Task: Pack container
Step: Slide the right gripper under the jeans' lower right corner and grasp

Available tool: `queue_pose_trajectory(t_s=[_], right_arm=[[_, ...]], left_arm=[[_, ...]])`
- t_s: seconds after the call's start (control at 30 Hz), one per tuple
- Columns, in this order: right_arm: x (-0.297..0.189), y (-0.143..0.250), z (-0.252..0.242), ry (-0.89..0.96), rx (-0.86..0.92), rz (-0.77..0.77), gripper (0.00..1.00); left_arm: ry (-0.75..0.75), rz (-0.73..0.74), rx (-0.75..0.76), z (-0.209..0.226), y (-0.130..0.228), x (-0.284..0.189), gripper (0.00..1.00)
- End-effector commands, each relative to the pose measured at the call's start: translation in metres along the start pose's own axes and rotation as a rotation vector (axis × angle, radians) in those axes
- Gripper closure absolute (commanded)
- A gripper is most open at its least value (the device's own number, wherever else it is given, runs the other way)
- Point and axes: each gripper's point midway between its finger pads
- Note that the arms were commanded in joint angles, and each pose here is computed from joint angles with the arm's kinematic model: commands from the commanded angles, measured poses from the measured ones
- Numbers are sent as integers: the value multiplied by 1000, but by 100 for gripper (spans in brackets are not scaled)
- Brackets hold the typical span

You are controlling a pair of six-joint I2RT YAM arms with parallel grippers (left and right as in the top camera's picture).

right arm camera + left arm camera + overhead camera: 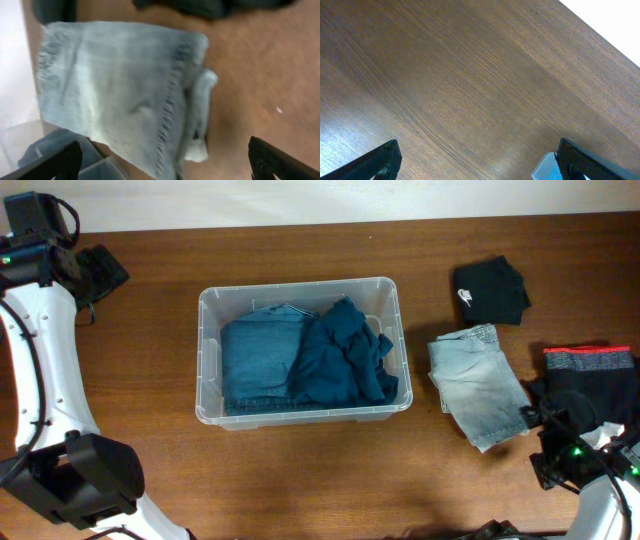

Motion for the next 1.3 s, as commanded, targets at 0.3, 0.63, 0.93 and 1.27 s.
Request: queue_pose_trajectory(t_s=[0.3,0.63,0.93,1.27], right_arm=[[15,10,3,-110,54,25,1],[24,20,-12,-136,53,-1,1],[25,15,-13,-139,5,-25,1],[38,13,-5,-267,-30,-39,1]], left_arm=[[-3,-3,-14,0,-1,0,1],[-3,-3,-14,0,-1,0,1],[-3,-3,-14,0,-1,0,1],[-3,-3,-14,0,-1,0,1]])
Point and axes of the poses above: each gripper's point midway between its finger pads, its own x axis out along the fingers, its own z axis along the line the jaws close on, y = z × x, and after that the axes turned 13 degrees about -x, right-handed
